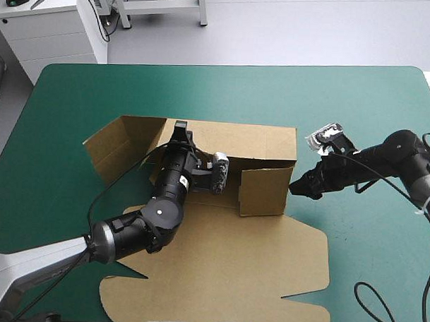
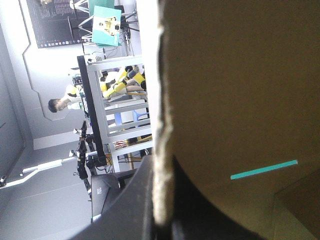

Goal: Fold the box

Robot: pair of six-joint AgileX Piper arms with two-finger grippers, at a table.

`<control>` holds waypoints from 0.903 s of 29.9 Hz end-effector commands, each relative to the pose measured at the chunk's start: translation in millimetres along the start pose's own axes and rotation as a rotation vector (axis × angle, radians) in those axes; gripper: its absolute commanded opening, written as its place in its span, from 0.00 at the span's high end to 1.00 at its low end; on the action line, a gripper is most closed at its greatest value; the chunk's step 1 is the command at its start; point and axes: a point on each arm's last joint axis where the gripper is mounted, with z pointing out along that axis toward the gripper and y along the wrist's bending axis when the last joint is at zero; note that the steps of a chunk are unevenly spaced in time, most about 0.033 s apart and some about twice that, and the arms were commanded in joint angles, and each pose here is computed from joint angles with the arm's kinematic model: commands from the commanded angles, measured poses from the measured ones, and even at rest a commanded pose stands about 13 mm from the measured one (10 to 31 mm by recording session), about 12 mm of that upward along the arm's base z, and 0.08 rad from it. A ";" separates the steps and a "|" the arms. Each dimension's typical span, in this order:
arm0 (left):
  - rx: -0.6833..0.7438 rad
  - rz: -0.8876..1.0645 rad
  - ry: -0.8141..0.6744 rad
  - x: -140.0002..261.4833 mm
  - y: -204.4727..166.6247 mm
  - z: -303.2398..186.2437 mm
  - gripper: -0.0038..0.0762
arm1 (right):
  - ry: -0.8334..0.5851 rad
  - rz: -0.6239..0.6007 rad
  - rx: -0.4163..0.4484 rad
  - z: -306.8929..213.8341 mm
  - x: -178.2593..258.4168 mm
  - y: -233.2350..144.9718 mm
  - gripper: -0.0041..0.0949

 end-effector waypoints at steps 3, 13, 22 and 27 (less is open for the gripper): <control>-0.062 -0.024 -0.032 0.0 16.6 -8.6 0.96 | -0.070 0.024 -0.104 -14.8 -9.0 18.0 0.26; -0.062 -0.022 -0.032 0.0 16.6 -8.6 0.96 | -0.031 0.070 -0.192 -14.8 -5.3 26.5 0.26; -0.060 -0.024 -0.037 -0.5 16.5 -8.6 0.96 | -0.082 0.024 -0.180 -16.2 5.1 52.7 0.26; -0.059 -0.024 -0.041 -0.9 16.4 -8.6 0.96 | -0.174 0.011 -0.046 -31.0 -0.1 55.0 0.26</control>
